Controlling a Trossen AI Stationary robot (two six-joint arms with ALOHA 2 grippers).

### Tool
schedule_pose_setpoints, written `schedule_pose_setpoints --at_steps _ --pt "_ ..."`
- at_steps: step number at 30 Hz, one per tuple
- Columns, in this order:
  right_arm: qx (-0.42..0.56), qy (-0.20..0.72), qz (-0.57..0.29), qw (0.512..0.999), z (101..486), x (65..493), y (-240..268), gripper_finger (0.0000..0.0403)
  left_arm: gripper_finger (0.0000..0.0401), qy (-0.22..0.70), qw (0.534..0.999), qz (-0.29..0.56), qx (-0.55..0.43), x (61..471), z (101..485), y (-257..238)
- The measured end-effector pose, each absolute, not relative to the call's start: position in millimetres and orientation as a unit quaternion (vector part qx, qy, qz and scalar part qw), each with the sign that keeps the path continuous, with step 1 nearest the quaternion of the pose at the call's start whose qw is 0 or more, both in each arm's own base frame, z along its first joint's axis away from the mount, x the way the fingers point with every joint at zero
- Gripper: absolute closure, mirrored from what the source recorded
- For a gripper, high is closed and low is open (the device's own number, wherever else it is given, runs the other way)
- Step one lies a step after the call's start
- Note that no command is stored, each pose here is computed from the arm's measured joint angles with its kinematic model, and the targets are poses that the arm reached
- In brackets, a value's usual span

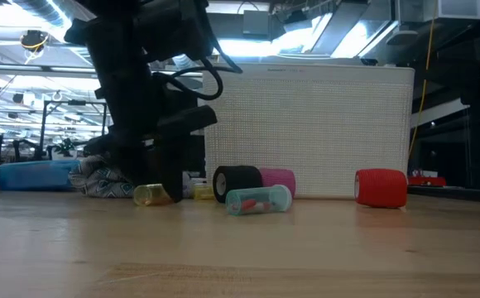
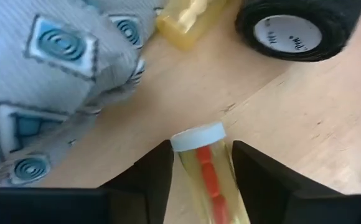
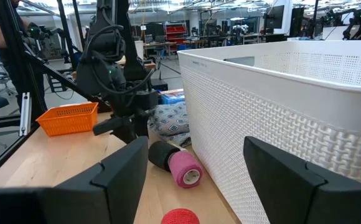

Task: Pick & Place Medicine items
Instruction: Put the bottom yellow pill bottle into the orange bin

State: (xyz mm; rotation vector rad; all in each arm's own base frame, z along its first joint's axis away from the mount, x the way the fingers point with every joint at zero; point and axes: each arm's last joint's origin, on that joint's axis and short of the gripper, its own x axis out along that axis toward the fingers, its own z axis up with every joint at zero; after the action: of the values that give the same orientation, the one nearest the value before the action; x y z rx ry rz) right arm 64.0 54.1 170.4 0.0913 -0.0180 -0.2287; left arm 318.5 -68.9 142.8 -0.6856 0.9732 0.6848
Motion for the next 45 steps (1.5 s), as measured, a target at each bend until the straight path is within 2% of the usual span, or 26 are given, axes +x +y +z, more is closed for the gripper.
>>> schedule_pose_setpoints --at_steps 11,17,24,35,45 --pt "0.046 -0.009 -0.114 0.992 170.3 64.0 54.1 0.0137 0.0291 0.421 0.814 0.254 -0.308 331.1 147.8 -72.7" --pt "0.045 -0.009 -0.114 0.992 170.2 64.1 54.2 0.0137 0.0293 0.398 0.856 0.151 -0.294 341.7 160.5 -79.3" --pt "0.046 -0.009 -0.113 0.992 170.4 64.0 54.2 0.0137 0.0297 0.343 0.911 0.033 -0.228 343.1 193.5 -89.1" --pt "0.046 -0.009 -0.113 0.993 170.3 64.1 54.2 0.0137 0.0299 0.269 0.952 -0.082 -0.121 305.1 259.2 -114.5" --pt "0.046 -0.009 -0.113 0.992 170.3 64.1 54.2 0.0137 0.0299 0.322 0.939 -0.095 -0.080 240.6 287.7 -135.5"
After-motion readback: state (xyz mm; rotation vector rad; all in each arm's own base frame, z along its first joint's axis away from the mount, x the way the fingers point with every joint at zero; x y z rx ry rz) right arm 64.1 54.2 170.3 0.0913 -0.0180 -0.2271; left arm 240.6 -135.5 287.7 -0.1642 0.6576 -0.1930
